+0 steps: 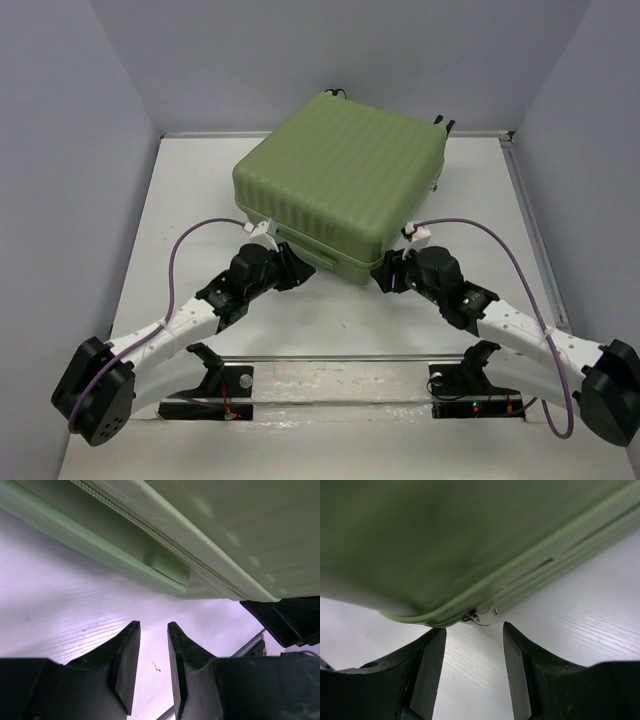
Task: Pack the luggage
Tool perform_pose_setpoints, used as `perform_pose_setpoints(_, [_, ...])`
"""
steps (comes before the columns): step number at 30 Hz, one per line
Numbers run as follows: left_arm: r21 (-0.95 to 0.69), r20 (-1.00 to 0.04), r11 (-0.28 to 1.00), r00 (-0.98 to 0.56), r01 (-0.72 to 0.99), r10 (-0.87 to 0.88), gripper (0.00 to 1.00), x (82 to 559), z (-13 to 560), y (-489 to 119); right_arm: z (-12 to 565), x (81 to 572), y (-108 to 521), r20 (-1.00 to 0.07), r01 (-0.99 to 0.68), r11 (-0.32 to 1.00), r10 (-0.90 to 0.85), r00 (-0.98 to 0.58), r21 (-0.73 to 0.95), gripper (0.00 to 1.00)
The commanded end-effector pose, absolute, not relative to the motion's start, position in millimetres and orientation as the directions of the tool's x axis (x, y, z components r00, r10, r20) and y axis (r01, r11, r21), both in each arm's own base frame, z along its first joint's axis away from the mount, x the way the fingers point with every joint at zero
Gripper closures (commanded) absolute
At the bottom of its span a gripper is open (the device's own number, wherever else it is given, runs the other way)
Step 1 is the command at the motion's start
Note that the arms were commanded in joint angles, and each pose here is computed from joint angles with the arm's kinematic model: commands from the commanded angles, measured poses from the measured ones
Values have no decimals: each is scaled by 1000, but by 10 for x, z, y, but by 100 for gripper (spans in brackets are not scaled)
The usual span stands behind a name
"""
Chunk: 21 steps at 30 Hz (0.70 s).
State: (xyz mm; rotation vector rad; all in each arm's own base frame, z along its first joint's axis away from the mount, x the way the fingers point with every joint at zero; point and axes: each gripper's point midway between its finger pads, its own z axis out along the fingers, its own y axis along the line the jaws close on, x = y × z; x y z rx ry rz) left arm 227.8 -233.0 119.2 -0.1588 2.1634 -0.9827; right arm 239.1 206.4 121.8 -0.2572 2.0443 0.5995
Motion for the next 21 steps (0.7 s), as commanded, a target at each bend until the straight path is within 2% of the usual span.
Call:
perform_pose_setpoints(1, [-720,-617,632,-681,288,-393,62,2358,1528,-2502,1524,2406,2343,-917,-596,753,26,-398,280,46])
perform_pose_setpoints(10, [-723,-623,611,-686,323,-376,63,2390,1633,-2660,1469,2536,2370,-933,-588,768,33,-359,254,67])
perform_pose_setpoints(11, [-722,-622,612,-691,323,-369,63,2386,1615,-2688,1486,2583,2342,-937,-567,785,48,-346,250,71])
perform_pose_setpoints(12, [-722,-624,610,-689,327,-369,63,2399,1641,-2710,1463,2580,2335,-937,-566,786,47,-347,249,79])
perform_pose_setpoints(16, [-726,-626,597,-688,341,-369,64,2430,1705,-2797,1473,2586,2322,-941,-561,787,68,-332,255,93])
perform_pose_setpoints(21, [-736,-621,572,-696,362,-359,64,2462,1778,-2956,1529,2535,2288,-938,-555,781,112,-329,288,93])
